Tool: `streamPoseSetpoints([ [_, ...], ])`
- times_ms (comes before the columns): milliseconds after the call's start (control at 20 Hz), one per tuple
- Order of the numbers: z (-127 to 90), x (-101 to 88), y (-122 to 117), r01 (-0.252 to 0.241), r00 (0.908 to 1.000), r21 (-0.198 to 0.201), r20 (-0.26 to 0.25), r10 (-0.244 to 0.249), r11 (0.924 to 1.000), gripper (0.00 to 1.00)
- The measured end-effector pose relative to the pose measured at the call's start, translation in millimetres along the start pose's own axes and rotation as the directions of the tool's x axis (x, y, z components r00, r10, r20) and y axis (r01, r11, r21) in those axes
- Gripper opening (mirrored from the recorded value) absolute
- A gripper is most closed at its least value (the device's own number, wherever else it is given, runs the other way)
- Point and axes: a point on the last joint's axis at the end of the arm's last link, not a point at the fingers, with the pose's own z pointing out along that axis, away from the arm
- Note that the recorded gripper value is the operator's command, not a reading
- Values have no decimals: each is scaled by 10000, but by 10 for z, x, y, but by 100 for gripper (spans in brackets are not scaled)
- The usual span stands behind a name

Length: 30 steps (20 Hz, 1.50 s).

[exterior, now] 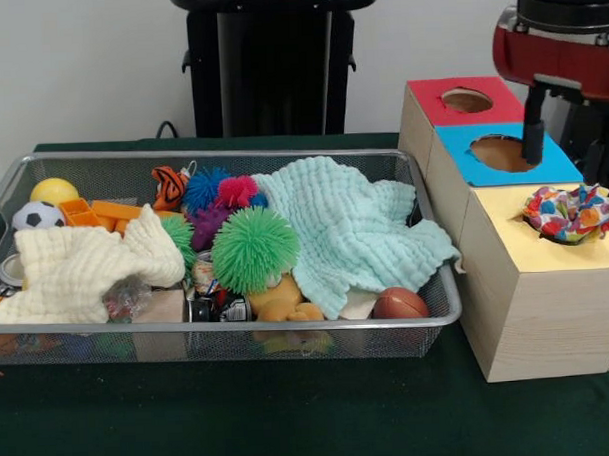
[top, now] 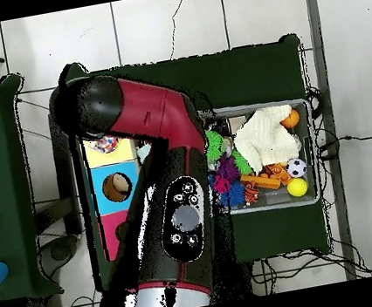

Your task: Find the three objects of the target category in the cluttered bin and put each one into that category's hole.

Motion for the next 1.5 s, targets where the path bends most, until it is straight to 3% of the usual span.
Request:
streamPoseSetpoints([
  [100,-22,33,38,-215,9995,-245,-241,209,9995,100],
  [300,0,74,28,-451,9977,-355,-517,433,9983,100],
  [650,214,194,-199,-702,9934,126,-904,711,9975,100],
  [700,269,232,-254,-676,9934,272,-907,699,9973,0],
  [1000,435,354,-429,-561,9956,705,-713,611,9959,0],
  [1500,634,405,-577,-724,9956,871,-533,773,9936,0],
])
